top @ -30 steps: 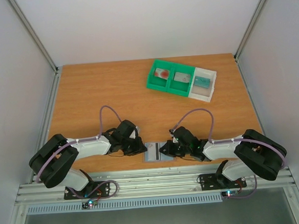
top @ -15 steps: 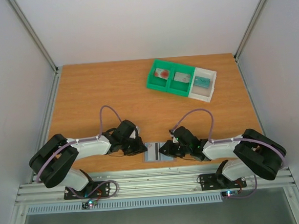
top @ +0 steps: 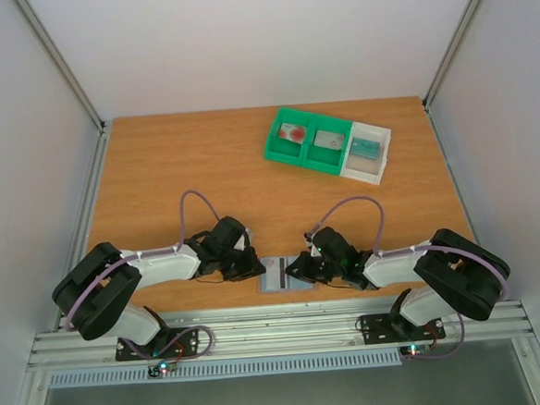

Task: Take the credit cards out of the card holder

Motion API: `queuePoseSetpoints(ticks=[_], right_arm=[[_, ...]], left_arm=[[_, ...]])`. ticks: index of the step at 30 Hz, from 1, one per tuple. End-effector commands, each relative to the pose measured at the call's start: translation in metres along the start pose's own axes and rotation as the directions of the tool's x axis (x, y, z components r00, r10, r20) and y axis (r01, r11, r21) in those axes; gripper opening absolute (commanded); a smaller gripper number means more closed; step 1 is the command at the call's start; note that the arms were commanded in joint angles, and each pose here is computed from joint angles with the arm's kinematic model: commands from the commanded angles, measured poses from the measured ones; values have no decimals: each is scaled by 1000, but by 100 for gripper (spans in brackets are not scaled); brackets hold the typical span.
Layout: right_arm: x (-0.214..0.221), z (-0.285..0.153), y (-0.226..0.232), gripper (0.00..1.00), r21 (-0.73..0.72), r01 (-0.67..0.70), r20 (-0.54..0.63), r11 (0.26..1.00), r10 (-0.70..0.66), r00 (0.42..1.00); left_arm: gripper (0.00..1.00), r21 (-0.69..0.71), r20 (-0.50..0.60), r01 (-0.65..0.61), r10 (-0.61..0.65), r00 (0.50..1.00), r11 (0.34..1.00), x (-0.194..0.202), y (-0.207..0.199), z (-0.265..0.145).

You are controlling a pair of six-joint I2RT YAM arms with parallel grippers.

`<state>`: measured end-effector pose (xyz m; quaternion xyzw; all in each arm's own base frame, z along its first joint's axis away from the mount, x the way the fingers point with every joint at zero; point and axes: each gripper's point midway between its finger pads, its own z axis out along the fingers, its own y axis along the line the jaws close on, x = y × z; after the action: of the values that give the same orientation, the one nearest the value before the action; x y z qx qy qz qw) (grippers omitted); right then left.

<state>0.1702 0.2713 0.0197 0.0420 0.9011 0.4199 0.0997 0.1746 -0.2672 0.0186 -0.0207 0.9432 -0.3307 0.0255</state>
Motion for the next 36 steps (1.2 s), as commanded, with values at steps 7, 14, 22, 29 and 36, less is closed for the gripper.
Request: queuePoseSetpoints(ticks=[7,14,22,29,36], right_arm=[[2,-16,-19,1,82,21,42,996,-25,999],[0,-17,-2,3,30,59,30,998,-60,998],[1,-2,10,18,-25,54,-14,998,-55,998],[5,8,1,5,-21,26,-36,999,-27,999],[3,-5,-11,1,40,61,7,997,-61,998]], left_arm=[[14,-141,-11,22,-24,1000,990,8,35,6],[14,-133,-14,24,-26,1000,991,8,35,7],[14,-123,-16,24,-27,1000,992,8,32,7],[14,-129,-17,27,-29,999,991,9,35,8],[14,-158,-22,25,-28,999,987,10,41,9]])
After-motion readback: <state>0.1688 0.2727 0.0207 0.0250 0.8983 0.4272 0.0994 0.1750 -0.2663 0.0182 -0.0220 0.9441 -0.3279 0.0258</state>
